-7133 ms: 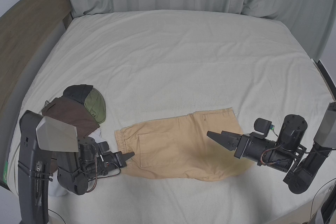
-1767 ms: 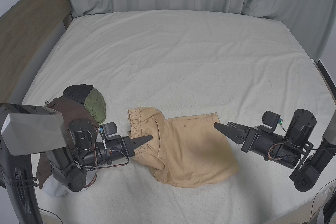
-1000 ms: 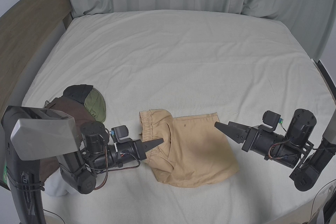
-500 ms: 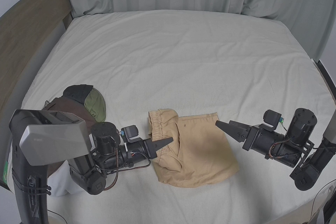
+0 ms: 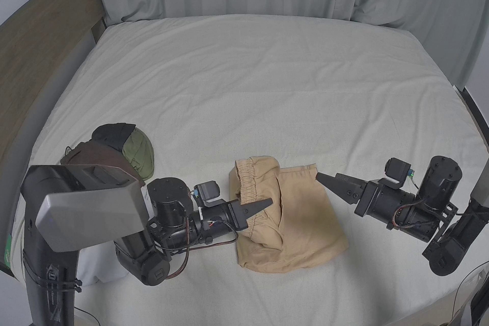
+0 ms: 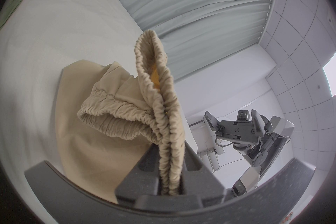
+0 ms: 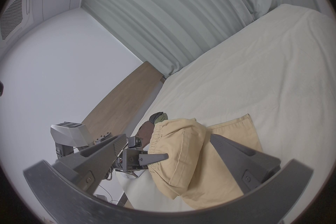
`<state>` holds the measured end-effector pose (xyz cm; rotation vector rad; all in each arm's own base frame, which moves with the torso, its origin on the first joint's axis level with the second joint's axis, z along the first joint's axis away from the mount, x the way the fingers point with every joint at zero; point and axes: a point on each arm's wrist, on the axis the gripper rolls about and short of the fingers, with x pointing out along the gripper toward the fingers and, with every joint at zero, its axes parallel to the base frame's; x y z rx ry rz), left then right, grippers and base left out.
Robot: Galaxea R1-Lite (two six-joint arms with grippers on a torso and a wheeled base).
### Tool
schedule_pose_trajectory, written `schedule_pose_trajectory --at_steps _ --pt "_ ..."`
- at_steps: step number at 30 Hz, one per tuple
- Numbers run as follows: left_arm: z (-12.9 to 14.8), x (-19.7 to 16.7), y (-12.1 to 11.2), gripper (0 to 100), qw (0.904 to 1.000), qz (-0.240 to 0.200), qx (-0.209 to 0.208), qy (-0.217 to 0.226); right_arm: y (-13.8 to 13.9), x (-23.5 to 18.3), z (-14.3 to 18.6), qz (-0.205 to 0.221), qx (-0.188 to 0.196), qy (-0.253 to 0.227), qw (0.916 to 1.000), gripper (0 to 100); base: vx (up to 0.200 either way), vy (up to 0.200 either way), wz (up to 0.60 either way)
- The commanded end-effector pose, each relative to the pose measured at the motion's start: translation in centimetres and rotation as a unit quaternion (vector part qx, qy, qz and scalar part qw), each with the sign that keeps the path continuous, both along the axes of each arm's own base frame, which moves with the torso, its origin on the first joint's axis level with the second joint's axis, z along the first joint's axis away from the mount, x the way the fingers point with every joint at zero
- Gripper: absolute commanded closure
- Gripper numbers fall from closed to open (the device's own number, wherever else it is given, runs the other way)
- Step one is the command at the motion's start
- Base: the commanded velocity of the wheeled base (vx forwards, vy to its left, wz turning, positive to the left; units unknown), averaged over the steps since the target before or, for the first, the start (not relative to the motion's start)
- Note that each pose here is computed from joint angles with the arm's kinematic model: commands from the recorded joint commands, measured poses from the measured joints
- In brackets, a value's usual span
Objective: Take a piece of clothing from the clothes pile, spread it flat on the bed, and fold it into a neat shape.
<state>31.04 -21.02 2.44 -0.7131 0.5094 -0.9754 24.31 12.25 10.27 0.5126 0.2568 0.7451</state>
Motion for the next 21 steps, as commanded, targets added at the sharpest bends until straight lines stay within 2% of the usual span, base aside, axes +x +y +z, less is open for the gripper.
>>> schedule_pose_trajectory --at_steps 1,14,21 --pt "-0.8 0.3 -0.9 100 1.0000 0.002 0.001 -0.001 -0.1 0.1 0.0 -0.002 0.001 -0.001 1.0000 0 0.000 0.000 0.00" --pt "-3.6 0.3 -2.7 100 0.9998 -0.004 0.015 0.010 -0.2 0.2 0.1 -0.004 0.001 -0.003 1.0000 0 0.000 0.000 0.00" --pt "-4.7 1.1 -3.4 100 0.9995 0.007 0.027 -0.012 -0.2 0.2 0.1 -0.004 0.001 -0.003 1.0000 0 0.000 0.000 0.00"
